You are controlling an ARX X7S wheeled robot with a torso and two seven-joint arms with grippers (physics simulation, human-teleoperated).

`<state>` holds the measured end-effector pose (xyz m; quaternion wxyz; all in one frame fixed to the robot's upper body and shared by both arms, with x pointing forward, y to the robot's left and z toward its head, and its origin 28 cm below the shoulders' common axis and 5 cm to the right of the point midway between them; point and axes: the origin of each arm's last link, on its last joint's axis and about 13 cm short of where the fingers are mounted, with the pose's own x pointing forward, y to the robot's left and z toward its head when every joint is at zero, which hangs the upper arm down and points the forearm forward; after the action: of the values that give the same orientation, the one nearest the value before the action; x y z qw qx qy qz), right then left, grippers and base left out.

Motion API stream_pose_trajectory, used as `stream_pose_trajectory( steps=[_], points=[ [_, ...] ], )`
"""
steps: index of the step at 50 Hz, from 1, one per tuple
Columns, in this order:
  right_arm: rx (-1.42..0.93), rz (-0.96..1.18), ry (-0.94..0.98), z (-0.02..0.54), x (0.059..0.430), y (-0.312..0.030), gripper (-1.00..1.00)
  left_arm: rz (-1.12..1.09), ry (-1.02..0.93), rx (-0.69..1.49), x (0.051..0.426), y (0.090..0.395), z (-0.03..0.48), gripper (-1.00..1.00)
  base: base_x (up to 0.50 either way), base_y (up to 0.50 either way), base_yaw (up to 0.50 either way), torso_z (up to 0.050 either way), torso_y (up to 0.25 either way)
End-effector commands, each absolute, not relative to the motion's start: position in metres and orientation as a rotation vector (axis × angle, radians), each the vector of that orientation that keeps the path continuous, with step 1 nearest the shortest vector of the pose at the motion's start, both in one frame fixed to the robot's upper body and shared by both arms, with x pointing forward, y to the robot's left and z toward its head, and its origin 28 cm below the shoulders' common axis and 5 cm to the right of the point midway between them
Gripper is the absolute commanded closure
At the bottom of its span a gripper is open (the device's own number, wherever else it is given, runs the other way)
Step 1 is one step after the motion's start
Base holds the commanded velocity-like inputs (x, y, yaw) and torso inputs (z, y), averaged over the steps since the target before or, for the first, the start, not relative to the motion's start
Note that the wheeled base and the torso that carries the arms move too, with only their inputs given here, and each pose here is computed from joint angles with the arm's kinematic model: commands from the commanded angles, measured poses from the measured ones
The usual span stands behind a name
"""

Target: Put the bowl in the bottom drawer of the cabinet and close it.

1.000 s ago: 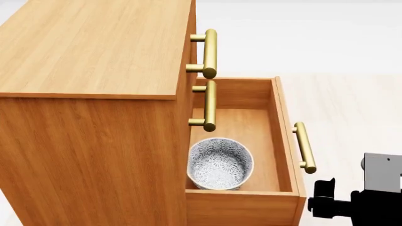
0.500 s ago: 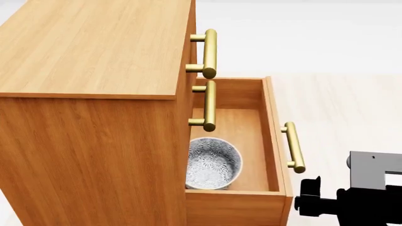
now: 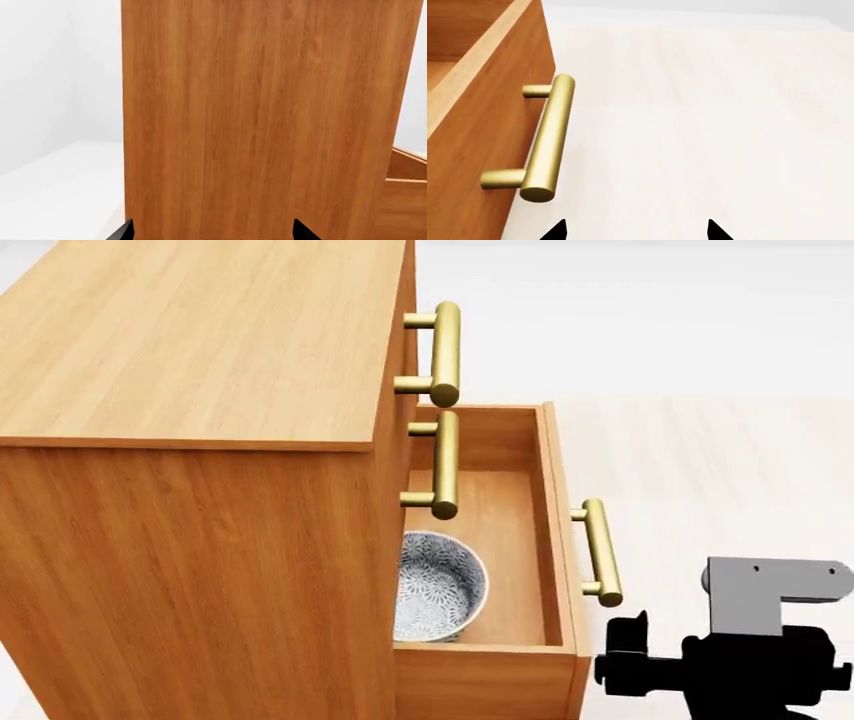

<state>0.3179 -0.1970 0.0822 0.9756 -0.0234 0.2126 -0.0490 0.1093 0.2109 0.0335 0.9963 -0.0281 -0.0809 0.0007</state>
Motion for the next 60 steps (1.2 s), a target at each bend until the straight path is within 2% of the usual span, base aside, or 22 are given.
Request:
stream_pose_trajectory(
  steps=[1,60],
  points=[
    [-0.041,-0.075,0.432,0.079,0.32,-0.189,-1.0,0.001,-0.163,-0.056,0.11,0.211,0.034,-1.0,0.0,0.0,0.0,0.0,0.0],
    [-0.028,0.069,0.438,0.07,0.33,-0.144,-1.0,-0.001,-0.165,-0.067,0.11,0.211,0.037,-1.0,0.0,0.0,0.0,0.0,0.0]
  ],
)
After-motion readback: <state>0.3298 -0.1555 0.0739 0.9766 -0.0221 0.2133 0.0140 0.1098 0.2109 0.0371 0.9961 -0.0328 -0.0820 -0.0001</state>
